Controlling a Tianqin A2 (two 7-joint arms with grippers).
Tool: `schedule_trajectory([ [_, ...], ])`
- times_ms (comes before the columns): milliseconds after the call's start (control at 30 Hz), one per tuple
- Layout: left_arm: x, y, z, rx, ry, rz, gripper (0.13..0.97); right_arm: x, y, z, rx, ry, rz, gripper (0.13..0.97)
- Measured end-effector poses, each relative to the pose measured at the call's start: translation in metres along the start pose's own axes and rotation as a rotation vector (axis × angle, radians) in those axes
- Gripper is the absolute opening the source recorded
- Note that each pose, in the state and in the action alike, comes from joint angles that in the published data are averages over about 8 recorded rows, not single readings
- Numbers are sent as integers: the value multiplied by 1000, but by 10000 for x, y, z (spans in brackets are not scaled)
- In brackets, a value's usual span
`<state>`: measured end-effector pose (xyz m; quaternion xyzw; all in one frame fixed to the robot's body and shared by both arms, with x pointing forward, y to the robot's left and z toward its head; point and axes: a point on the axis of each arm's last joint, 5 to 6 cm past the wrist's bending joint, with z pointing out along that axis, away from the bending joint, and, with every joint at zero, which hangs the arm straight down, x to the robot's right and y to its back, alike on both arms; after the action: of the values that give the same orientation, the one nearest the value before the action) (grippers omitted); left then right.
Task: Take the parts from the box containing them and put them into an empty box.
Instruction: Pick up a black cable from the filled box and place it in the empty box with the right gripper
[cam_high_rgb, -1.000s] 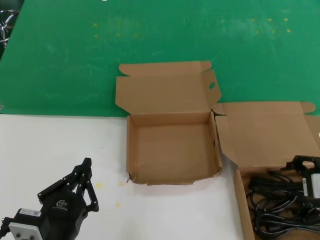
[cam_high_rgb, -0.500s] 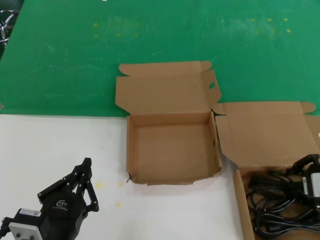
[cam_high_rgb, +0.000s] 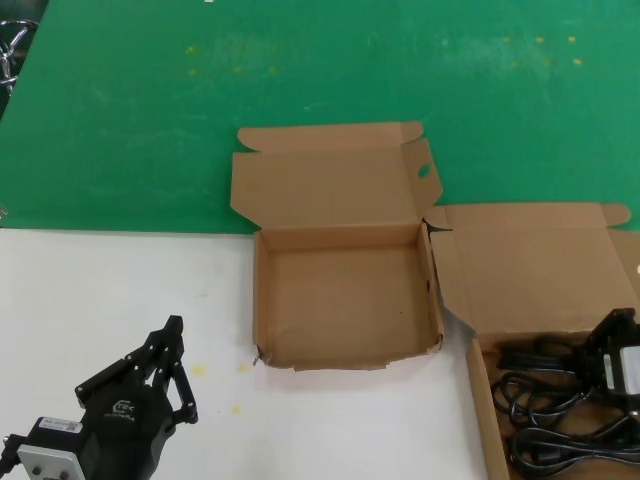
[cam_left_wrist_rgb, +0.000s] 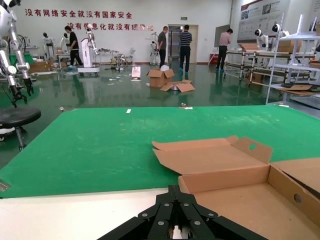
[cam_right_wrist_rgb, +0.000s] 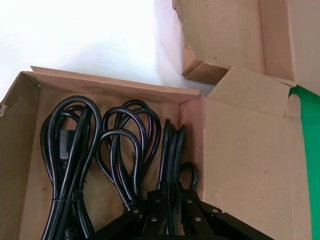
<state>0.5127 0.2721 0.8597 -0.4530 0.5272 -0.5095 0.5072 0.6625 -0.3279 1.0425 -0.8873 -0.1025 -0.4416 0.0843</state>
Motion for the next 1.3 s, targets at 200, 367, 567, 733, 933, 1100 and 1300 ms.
schedule_trajectory([
  [200, 0, 0, 0, 0, 0, 0, 133, 54, -15, -64, -8, 11, -6, 182],
  [367, 0, 0, 0, 0, 0, 0, 133, 152, -60, -186, -16, 33, -13, 175],
  [567, 0, 0, 0, 0, 0, 0, 133, 291, -151, -352, -15, 69, -18, 171],
  [733, 0, 0, 0, 0, 0, 0, 133, 466, -257, -493, -4, 124, -26, 171],
  [933, 0, 0, 0, 0, 0, 0, 133, 719, -407, -611, 20, 211, -36, 170],
  [1100, 0, 0, 0, 0, 0, 0, 133, 929, -561, -636, 52, 281, -45, 170],
  [1300, 0, 0, 0, 0, 0, 0, 133, 1144, -774, -542, 100, 339, -62, 170],
])
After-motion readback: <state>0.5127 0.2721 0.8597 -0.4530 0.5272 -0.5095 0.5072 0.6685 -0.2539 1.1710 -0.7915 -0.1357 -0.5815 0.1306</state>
